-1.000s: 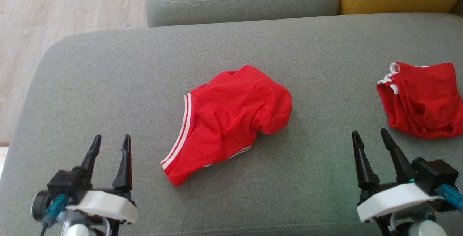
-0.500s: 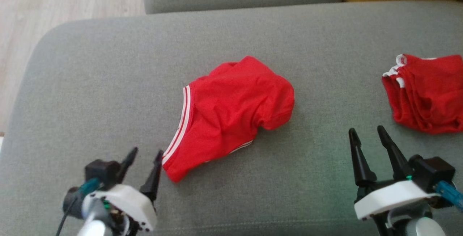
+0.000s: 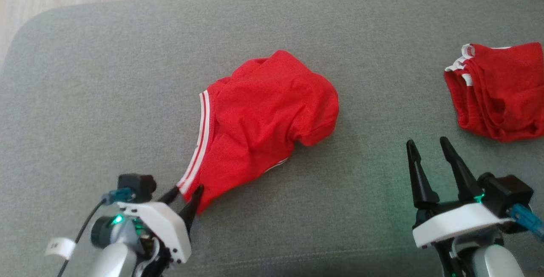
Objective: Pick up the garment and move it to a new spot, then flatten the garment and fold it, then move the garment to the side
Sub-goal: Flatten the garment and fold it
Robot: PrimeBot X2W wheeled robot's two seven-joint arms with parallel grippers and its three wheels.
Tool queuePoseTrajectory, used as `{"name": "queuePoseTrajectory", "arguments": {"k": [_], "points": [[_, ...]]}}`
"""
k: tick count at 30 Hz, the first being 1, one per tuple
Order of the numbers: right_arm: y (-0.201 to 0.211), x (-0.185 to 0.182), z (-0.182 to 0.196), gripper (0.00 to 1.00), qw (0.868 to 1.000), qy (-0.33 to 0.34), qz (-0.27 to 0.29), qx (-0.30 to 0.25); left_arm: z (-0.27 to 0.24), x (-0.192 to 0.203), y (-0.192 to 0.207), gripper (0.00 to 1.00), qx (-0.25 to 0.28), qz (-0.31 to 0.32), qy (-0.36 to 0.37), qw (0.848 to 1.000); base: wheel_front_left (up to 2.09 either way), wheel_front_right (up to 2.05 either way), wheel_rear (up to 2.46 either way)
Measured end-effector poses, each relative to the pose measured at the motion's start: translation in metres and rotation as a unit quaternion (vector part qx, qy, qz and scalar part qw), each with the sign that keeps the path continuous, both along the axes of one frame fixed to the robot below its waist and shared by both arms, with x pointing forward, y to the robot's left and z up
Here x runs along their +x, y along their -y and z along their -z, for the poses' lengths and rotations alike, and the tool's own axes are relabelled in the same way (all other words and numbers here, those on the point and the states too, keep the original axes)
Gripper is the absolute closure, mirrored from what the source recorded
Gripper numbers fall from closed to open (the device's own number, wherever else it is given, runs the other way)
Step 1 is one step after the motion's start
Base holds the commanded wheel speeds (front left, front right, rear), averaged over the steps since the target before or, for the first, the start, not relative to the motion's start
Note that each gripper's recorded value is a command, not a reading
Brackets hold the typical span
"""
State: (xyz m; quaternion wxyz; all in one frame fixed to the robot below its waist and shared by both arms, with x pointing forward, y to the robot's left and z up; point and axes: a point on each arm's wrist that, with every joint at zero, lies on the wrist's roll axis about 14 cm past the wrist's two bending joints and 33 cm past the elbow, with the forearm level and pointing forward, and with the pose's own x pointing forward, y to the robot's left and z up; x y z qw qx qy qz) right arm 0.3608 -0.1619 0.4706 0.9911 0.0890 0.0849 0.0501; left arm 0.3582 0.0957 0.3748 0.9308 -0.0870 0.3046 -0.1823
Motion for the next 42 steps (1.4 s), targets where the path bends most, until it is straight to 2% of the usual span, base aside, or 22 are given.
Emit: {"name": "queuePoseTrajectory", "arguments": {"k": [5,10,18,23,26,30,38,42], "points": [[0.003,0.003,-0.003,0.0,1.0,0.006,0.004,0.0,-0.014,0.009,0.012,1.0,-0.008,0.019,0.034,0.999,0.0,0.0,0.0],[0.006,0.003,-0.006,0.0,1.0,0.012,0.01,0.004,-0.061,0.02,0.033,1.0,-0.025,0.052,0.123,0.991,0.0,0.0,0.0],[0.002,0.002,-0.012,0.0,1.0,0.022,0.004,0.009,-0.16,0.006,0.087,1.0,-0.097,0.128,0.26,0.952,0.0,0.0,0.0],[0.002,0.0,-0.016,0.0,1.0,0.028,0.005,0.015,-0.212,0.002,0.093,1.0,-0.119,0.139,0.331,0.926,0.0,0.0,0.0],[0.002,-0.001,-0.016,0.0,1.0,0.028,0.005,0.015,-0.229,0.001,0.091,1.0,-0.126,0.13,0.353,0.918,0.0,0.0,0.0],[0.003,-0.001,-0.014,0.0,1.0,0.025,0.007,0.014,-0.222,0.013,0.08,1.0,-0.116,0.099,0.342,0.927,0.0,0.0,0.0],[0.009,0.002,-0.003,0.0,1.0,0.008,0.016,0.013,-0.151,0.056,0.029,1.0,-0.082,-0.009,0.252,0.964,0.0,0.0,0.0],[0.011,0.005,0.004,0.0,1.0,-0.002,0.019,0.011,-0.119,0.083,-0.005,1.0,-0.072,-0.074,0.222,0.97,0.0,0.0,0.0]]}}
